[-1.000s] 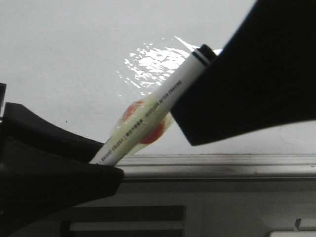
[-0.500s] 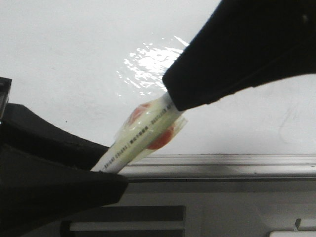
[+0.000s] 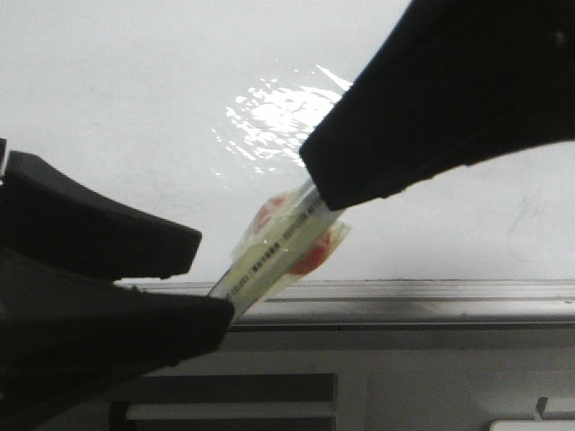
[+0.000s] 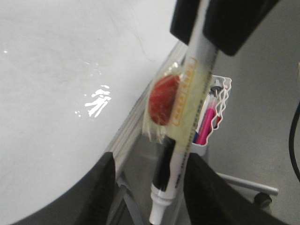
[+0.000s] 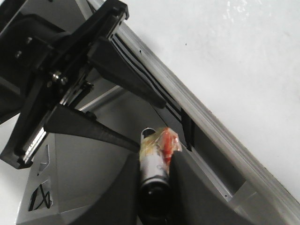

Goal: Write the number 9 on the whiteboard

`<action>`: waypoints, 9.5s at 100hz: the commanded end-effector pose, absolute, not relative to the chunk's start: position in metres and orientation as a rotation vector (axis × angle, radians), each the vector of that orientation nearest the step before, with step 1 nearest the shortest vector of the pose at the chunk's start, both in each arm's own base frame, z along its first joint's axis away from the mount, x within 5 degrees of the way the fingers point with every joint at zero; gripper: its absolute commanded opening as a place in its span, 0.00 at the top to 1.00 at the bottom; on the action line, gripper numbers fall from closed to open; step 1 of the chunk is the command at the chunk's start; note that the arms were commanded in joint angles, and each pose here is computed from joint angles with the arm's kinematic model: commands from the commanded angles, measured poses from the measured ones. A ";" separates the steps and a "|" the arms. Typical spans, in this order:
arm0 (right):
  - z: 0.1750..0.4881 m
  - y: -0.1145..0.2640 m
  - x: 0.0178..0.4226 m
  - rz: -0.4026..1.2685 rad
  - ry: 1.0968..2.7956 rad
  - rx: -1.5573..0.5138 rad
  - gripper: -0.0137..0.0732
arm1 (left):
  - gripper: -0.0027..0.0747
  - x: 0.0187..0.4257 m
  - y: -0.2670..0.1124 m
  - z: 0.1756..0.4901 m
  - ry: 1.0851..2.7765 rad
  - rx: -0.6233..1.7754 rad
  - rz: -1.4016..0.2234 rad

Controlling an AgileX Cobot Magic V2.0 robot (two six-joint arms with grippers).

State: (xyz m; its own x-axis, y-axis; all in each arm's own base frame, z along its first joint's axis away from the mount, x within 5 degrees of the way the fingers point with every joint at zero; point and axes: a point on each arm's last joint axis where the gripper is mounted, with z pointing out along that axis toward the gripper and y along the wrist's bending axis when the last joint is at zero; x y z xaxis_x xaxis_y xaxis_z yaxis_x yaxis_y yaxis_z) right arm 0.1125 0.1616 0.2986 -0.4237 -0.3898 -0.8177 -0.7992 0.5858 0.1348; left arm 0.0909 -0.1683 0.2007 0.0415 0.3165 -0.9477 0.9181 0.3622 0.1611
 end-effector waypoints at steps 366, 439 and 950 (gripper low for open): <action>0.358 0.187 0.159 0.735 2.184 -0.775 0.42 | 0.99 0.115 -0.180 0.249 1.611 0.793 -0.772; 0.357 0.187 0.158 0.733 2.193 -0.780 0.42 | 0.99 0.144 -0.161 0.225 2.016 0.193 -0.804; 0.248 0.053 0.052 0.702 1.452 -0.534 0.92 | 0.99 0.053 0.002 0.182 1.757 -0.007 0.017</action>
